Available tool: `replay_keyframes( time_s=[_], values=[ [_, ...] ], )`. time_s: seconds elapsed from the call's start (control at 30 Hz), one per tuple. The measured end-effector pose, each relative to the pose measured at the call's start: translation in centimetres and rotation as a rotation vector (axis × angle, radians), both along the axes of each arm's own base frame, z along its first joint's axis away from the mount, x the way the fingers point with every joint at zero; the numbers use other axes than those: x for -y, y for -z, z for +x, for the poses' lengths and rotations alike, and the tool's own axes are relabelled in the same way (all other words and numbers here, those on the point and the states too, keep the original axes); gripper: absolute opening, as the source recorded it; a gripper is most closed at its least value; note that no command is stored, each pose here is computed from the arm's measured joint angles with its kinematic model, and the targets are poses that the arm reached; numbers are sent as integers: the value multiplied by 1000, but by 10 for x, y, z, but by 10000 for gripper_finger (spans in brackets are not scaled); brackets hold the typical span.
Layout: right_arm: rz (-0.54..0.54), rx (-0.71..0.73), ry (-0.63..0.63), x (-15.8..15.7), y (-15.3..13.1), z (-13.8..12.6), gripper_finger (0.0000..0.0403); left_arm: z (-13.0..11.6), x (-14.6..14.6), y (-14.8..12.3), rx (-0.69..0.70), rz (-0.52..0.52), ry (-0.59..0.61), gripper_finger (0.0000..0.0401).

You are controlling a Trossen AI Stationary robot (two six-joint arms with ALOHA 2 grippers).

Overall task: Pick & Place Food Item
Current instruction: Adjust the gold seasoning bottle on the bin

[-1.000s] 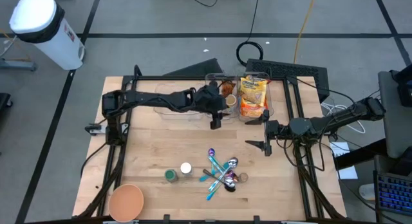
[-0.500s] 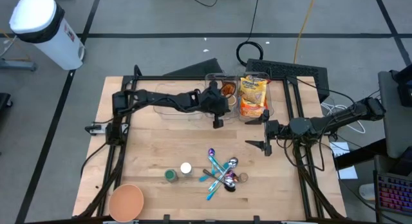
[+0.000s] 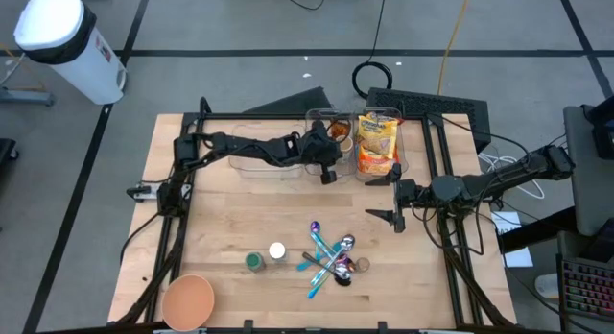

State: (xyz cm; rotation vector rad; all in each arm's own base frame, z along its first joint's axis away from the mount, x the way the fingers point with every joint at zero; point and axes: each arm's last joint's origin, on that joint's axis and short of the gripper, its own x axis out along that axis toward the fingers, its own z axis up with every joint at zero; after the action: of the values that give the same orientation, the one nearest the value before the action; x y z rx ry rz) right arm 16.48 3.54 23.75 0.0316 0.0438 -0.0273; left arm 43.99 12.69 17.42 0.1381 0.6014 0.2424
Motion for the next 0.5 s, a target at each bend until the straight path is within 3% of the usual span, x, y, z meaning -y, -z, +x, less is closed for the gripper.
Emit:
replay_keyframes(
  time_s=[0.27, 0.5],
  values=[
    [0, 0, 0, 0, 0, 0, 357, 0, -9, -4, 43, 28, -89, 7],
    [0, -1, 0, 0, 0, 0, 357, -2, -14, -5, 72, -32, -142, 24]
  ],
)
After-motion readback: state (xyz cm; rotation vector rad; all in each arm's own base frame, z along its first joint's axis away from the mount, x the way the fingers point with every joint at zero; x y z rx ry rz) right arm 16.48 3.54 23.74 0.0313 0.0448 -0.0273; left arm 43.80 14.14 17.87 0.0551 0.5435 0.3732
